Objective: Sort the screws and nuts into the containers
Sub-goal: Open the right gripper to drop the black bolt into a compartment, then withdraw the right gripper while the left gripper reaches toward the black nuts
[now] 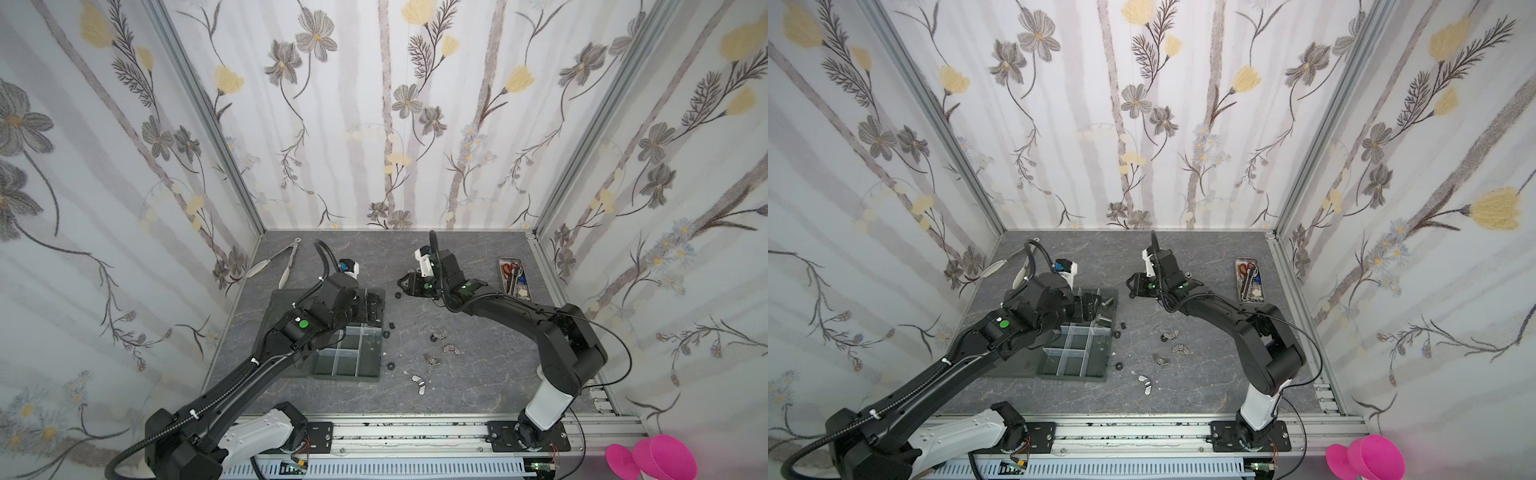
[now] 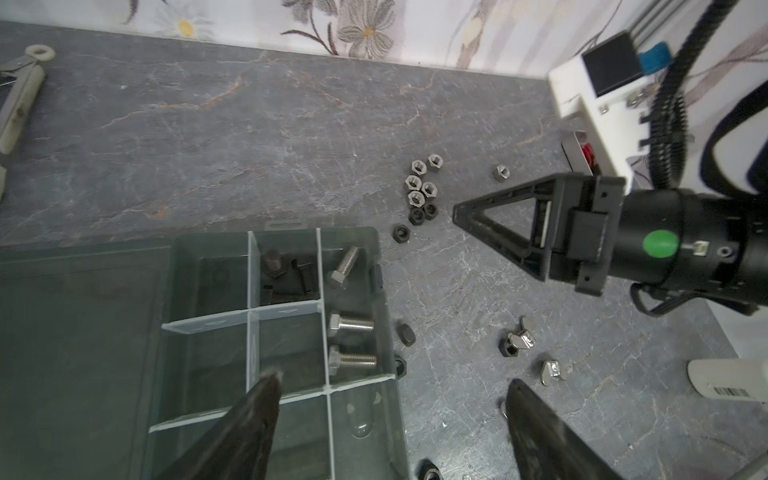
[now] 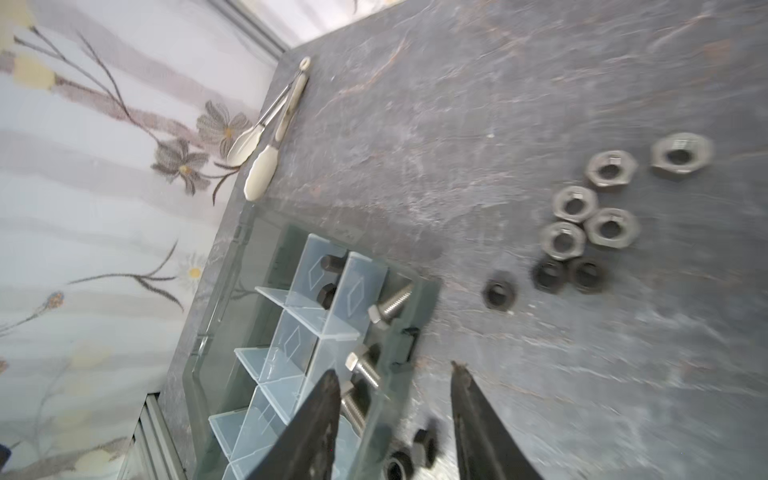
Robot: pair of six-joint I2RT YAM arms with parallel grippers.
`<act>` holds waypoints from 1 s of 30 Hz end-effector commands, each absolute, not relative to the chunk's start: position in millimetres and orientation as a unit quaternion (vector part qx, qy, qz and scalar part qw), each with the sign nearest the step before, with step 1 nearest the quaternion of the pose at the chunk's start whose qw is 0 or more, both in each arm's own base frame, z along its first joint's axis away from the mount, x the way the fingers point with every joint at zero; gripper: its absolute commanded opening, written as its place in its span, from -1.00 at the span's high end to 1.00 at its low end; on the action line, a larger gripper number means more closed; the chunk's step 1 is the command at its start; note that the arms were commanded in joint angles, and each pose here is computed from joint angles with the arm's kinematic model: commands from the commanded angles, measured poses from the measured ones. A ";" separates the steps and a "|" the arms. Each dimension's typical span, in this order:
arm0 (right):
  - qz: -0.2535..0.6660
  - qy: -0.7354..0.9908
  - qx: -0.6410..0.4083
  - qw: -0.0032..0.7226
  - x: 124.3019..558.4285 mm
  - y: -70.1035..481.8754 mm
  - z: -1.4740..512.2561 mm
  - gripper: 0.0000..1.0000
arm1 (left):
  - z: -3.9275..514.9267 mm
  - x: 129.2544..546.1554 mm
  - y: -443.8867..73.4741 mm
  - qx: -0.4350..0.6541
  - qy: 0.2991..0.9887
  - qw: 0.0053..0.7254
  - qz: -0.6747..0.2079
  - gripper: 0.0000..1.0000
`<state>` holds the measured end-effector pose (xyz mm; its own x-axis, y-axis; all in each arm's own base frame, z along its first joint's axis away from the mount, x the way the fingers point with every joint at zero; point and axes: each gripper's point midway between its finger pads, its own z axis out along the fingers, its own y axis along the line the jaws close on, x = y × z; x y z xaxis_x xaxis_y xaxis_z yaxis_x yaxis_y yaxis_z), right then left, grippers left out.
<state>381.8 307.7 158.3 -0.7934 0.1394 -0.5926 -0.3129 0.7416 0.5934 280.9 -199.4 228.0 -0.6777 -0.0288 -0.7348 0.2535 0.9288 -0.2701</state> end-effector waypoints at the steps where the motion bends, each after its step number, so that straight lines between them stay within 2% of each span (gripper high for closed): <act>1: 0.375 0.853 -0.027 0.363 383.5 279.4 186.3 0.10 | 216.3 284.6 -204.5 0.057 0.910 0.385 -0.144 -0.65; 10: 0.361 0.842 0.029 0.400 358.1 190.7 190.9 0.10 | 190.0 300.2 -248.0 0.085 0.923 0.349 -0.135 -0.39; 16: 0.350 0.848 0.053 0.395 336.5 155.5 166.2 0.10 | 169.1 314.6 -273.1 0.109 0.935 0.321 -0.109 -0.01; 21: 0.348 0.847 0.065 0.396 323.9 138.4 155.7 0.10 | 167.1 328.1 -293.2 0.112 0.936 0.314 -0.116 0.06; 30: 0.351 0.848 0.072 0.391 309.6 127.0 142.5 0.11 | 133.6 353.9 -314.0 0.119 0.946 0.289 -0.088 0.18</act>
<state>310.7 123.8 137.0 -0.6934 0.4089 -0.5933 -0.1117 0.7524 0.6491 346.9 -312.6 139.4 -0.8019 0.1629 -0.5748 0.2790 0.9529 -0.1192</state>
